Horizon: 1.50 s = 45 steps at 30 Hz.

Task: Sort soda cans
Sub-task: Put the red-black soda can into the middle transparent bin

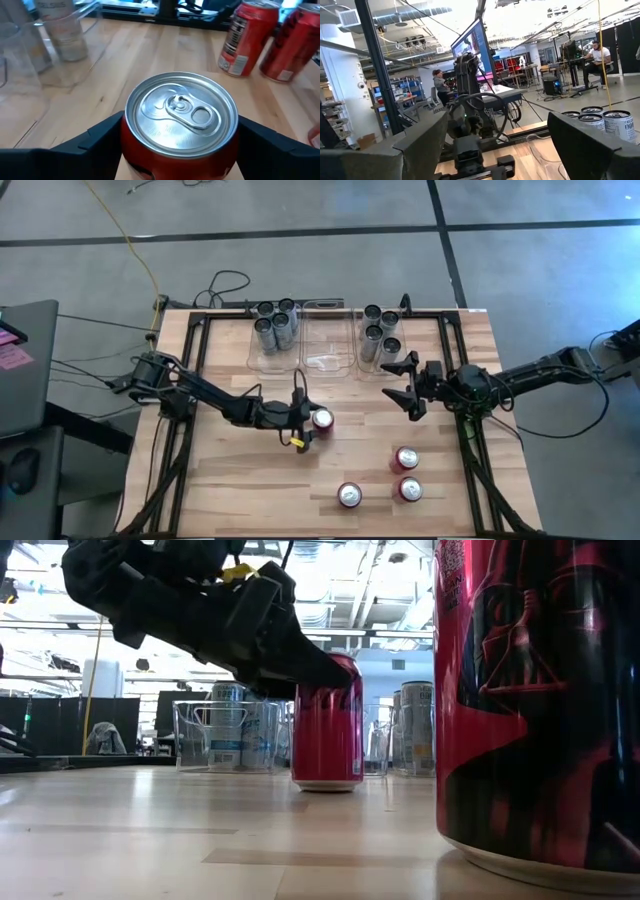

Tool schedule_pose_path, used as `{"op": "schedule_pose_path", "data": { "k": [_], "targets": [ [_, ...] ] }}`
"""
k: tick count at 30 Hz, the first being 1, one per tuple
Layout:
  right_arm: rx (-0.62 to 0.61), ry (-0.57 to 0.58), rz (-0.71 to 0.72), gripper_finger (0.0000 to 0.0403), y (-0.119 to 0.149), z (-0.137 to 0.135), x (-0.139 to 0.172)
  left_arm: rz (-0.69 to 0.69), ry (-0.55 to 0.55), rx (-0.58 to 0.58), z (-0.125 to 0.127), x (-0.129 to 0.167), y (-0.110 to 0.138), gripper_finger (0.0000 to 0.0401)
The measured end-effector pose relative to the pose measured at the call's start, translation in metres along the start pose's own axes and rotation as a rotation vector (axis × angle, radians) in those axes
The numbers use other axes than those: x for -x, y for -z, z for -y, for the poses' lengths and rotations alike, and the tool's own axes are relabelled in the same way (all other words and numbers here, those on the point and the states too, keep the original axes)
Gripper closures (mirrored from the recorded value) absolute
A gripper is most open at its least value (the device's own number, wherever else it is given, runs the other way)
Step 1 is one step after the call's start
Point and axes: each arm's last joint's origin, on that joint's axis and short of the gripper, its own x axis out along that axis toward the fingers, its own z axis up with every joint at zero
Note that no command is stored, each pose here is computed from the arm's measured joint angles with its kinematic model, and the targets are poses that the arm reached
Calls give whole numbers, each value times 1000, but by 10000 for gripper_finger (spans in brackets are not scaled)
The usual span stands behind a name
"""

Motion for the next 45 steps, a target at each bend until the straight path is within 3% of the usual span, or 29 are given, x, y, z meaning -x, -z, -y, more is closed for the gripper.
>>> {"op": "schedule_pose_path", "data": {
  "k": [7, 13, 22, 28, 31, 38, 45],
  "targets": [
    [-12, 11, 87, 42, -15, 0, -3, -4, 0, 24, -2, 5, -7, 100],
    [49, 4, 119, 43, -37, -6, -8, 45, -10, 42, -12, 25, -38, 100],
    [67, 7, 99, 43, -41, -8, -9, 86, -182, 22, -68, 41, -98, 100],
    [67, 7, 101, 43, -41, -8, -9, 144, -170, -10, -100, 34, -139, 100],
    [67, 6, 103, 43, -41, -8, -9, 168, -226, -12, -121, 28, -151, 100],
    [63, 3, 114, 43, -42, -8, -9, 171, -340, 38, -180, 3, -142, 100],
    [63, 3, 114, 44, -43, -8, -9, 188, -393, 72, -229, -26, -109, 100]
  ]
}}
